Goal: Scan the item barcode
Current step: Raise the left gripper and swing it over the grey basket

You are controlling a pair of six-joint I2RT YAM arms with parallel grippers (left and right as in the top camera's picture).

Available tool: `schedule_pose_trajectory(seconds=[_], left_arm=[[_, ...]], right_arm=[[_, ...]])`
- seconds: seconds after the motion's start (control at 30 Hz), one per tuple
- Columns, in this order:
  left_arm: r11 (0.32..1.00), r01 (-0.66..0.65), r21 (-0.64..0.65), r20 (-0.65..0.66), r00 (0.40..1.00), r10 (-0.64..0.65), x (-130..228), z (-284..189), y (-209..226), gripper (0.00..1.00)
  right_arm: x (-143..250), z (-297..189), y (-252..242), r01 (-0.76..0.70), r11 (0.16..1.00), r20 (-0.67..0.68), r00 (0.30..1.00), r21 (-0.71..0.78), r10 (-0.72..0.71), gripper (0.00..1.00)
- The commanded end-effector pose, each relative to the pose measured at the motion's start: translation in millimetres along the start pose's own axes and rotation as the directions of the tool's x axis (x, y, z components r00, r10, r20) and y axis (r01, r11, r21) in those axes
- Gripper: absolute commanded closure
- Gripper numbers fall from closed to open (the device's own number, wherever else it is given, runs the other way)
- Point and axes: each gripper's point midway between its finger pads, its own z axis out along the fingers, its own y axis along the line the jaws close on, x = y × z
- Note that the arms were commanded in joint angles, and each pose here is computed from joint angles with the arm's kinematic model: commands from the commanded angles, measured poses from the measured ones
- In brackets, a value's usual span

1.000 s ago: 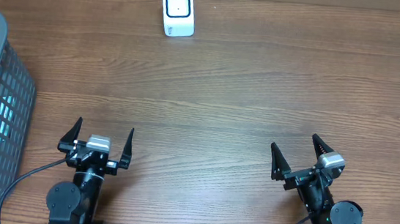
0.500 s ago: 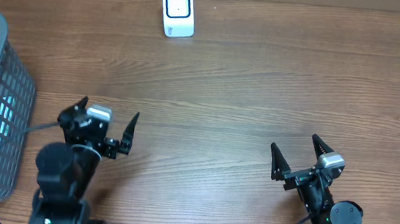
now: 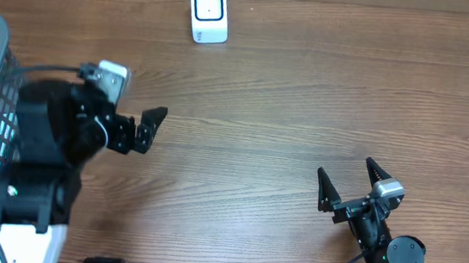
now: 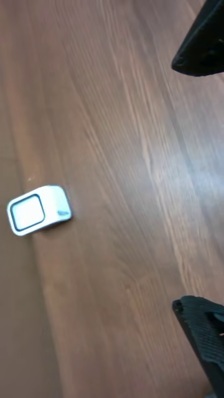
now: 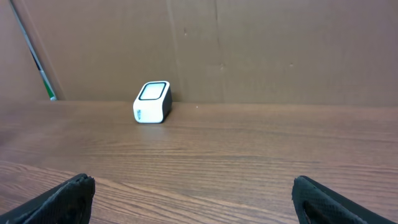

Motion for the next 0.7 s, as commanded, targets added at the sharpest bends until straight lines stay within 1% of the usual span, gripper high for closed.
schedule_pose_trajectory(seconds=[0.0,0.1,0.23,0.37,0.53,0.67], left_arm=[[0.997,0.021,0.069,-0.011,1.000,-0.020,-29.3,-13.9,-10.0,0.00],[0.993,0.052,0.104,-0.084,0.996,-0.043,-35.1,-22.1,-16.1,0.00],[0.991,0.064,0.116,-0.111,0.992,-0.051,-37.0,-23.0,-17.7,0.01],[0.989,0.084,0.120,-0.159,0.985,-0.064,-26.0,-23.8,-19.6,0.01],[0.989,0.088,0.121,-0.169,0.983,-0.067,-23.9,-23.0,-19.8,0.00],[0.990,0.078,0.114,-0.151,0.987,-0.060,-28.3,-21.5,-17.8,0.00]], right_arm=[[1.9,0.1,-0.7,-0.002,1.000,0.003,1.000,0.001,0.002,0.00],[1.9,0.1,-0.7,-0.002,1.000,0.003,1.000,0.001,0.002,0.00],[1.9,0.1,-0.7,-0.002,1.000,0.003,1.000,0.001,0.002,0.00],[1.9,0.1,-0.7,-0.002,1.000,0.003,1.000,0.001,0.002,0.00],[1.9,0.1,-0.7,-0.002,1.000,0.003,1.000,0.001,0.002,0.00],[1.9,0.1,-0.7,-0.002,1.000,0.003,1.000,0.001,0.002,0.00]])
